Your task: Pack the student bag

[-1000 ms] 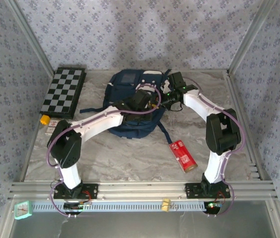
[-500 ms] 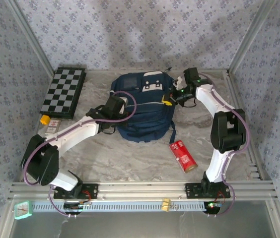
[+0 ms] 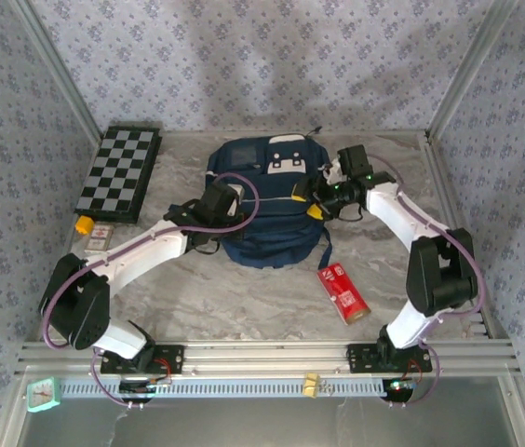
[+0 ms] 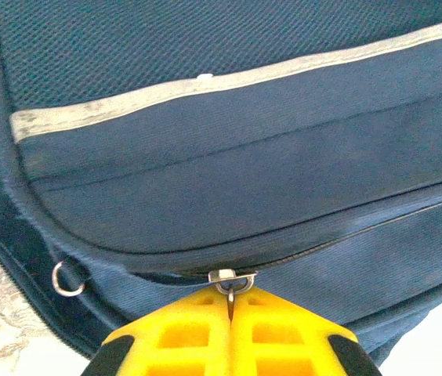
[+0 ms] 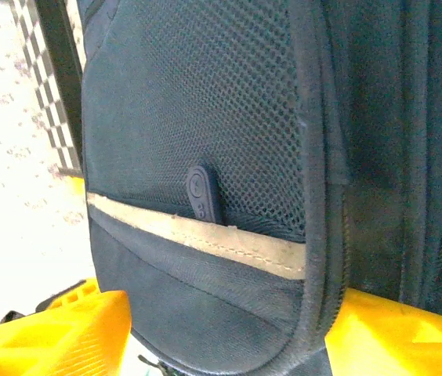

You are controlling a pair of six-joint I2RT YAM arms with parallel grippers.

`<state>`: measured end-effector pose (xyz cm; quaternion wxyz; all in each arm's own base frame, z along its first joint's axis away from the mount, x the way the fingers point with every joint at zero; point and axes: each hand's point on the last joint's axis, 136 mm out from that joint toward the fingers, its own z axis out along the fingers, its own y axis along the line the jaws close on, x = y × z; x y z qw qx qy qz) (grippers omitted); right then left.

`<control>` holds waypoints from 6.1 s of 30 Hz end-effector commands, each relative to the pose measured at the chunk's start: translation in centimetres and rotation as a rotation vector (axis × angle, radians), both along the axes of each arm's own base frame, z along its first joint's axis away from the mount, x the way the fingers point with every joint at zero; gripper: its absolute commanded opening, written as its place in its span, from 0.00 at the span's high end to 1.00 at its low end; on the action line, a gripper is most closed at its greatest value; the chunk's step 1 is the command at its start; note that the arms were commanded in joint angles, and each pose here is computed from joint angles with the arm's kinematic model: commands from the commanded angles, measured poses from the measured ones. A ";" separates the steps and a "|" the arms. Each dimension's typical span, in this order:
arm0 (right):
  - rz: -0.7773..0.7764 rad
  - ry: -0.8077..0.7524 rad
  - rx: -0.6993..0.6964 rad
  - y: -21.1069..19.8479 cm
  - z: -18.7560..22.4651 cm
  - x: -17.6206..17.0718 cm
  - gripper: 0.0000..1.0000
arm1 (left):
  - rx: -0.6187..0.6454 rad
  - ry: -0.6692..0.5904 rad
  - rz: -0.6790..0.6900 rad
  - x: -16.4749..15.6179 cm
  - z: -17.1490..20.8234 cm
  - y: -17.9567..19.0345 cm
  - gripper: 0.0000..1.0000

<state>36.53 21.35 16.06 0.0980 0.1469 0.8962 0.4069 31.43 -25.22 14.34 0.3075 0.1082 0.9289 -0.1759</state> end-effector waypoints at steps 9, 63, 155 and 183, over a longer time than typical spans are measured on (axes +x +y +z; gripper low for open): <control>-0.139 -0.012 -0.009 1.1 0.5 0.9 0.64 | -0.080 -0.053 -0.059 0.2 3.2 -2.7 1.00; -0.051 -0.012 -0.536 -13.6 -1.1 -4.4 0.30 | -0.169 0.191 0.201 -6.0 1.7 0.2 0.33; 0.054 0.166 -0.118 -6.9 -11.1 -17.5 0.64 | -0.188 0.593 0.047 -9.2 -12.4 -18.1 1.00; -0.081 -0.038 -0.116 -9.3 0.7 -11.5 0.98 | 0.187 -0.052 -0.240 -1.7 4.4 -3.0 0.45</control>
